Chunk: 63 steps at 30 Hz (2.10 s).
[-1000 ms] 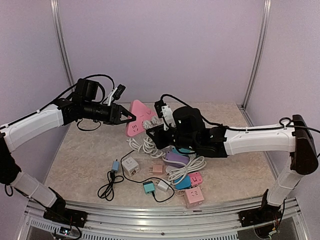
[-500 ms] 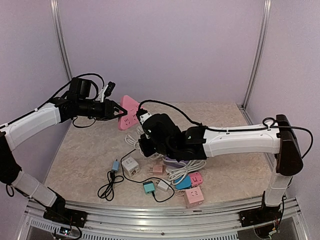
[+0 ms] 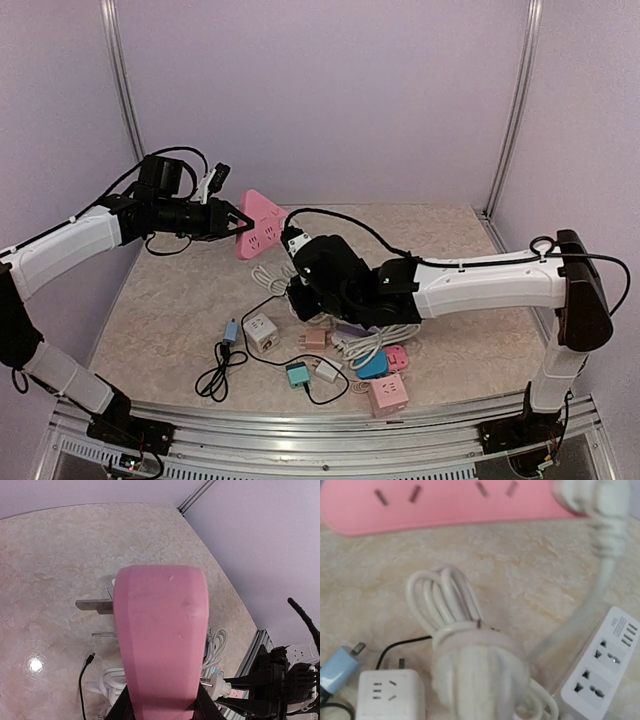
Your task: Pull the plug off the socket
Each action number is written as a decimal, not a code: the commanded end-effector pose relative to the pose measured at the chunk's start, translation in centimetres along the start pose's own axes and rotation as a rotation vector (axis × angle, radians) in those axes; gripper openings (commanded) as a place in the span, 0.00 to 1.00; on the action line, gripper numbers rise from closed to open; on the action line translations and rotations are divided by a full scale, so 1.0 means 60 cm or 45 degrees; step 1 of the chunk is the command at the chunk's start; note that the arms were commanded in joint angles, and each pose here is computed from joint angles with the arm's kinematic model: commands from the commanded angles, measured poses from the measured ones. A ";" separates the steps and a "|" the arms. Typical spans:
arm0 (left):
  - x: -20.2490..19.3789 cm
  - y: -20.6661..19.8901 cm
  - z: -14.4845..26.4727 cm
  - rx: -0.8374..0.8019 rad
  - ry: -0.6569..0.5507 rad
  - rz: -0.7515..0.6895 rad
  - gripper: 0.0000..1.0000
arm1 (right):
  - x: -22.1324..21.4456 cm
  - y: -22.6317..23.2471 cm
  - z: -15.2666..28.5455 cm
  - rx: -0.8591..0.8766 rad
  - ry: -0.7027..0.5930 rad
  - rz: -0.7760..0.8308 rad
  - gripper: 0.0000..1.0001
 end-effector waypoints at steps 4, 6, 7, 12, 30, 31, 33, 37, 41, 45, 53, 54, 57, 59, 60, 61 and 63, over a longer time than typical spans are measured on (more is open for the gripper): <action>0.049 -0.010 0.048 0.038 -0.241 -0.086 0.00 | 0.029 -0.077 0.028 0.034 -0.059 -0.230 0.00; 0.052 -0.005 0.058 0.054 -0.263 -0.078 0.00 | 0.029 -0.100 0.033 0.027 -0.062 -0.275 0.00; 0.054 -0.004 0.062 0.058 -0.271 -0.077 0.00 | 0.026 -0.113 0.032 0.020 -0.058 -0.296 0.00; 0.055 0.002 0.073 0.071 -0.299 -0.065 0.00 | 0.006 -0.171 0.016 -0.032 0.002 -0.404 0.00; 0.060 -0.012 0.074 -0.048 -0.306 -0.105 0.00 | -0.066 -0.228 -0.063 0.084 0.179 -0.649 0.17; 0.060 -0.011 0.073 -0.050 -0.304 -0.103 0.00 | -0.068 -0.230 -0.063 0.088 0.181 -0.656 0.24; 0.059 -0.009 0.070 -0.054 -0.298 -0.099 0.00 | -0.073 -0.233 -0.063 0.088 0.189 -0.662 0.47; 0.056 -0.006 0.063 -0.052 -0.285 -0.094 0.00 | -0.072 -0.237 -0.056 0.073 0.174 -0.648 0.69; 0.053 -0.006 0.058 -0.052 -0.279 -0.095 0.00 | -0.065 -0.242 -0.038 0.074 0.119 -0.629 0.75; 0.052 -0.006 0.054 -0.056 -0.271 -0.094 0.00 | -0.056 -0.248 -0.016 0.074 0.055 -0.609 0.81; 0.054 -0.011 0.058 -0.041 -0.274 -0.096 0.00 | -0.038 -0.264 0.019 -0.049 -0.010 -0.587 0.90; 0.055 -0.011 0.059 -0.036 -0.271 -0.094 0.00 | -0.032 -0.264 0.026 -0.041 -0.025 -0.585 0.90; 0.057 -0.021 0.061 -0.027 -0.263 -0.105 0.00 | -0.017 -0.261 0.044 0.008 -0.060 -0.576 0.90; 0.056 -0.032 0.056 -0.044 -0.245 -0.115 0.00 | -0.004 -0.255 0.057 0.064 -0.081 -0.562 0.90; 0.050 -0.036 0.052 -0.056 -0.225 -0.110 0.00 | 0.003 -0.250 0.065 0.095 -0.097 -0.550 0.90; 0.043 -0.039 0.047 -0.067 -0.207 -0.104 0.00 | 0.011 -0.245 0.074 0.127 -0.116 -0.527 0.89; 0.028 -0.042 0.037 -0.094 -0.166 -0.089 0.00 | 0.026 -0.233 0.092 0.192 -0.154 -0.496 0.88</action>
Point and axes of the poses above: each gripper's point midway between its finger pads, its own z axis back along the fingers, its own y axis along the line the jaws close on, x = y × z, the point moved 10 cm from there along z, back along the fingers, and after that the axes turned 13 degrees about -z, right-handed, at the moved point
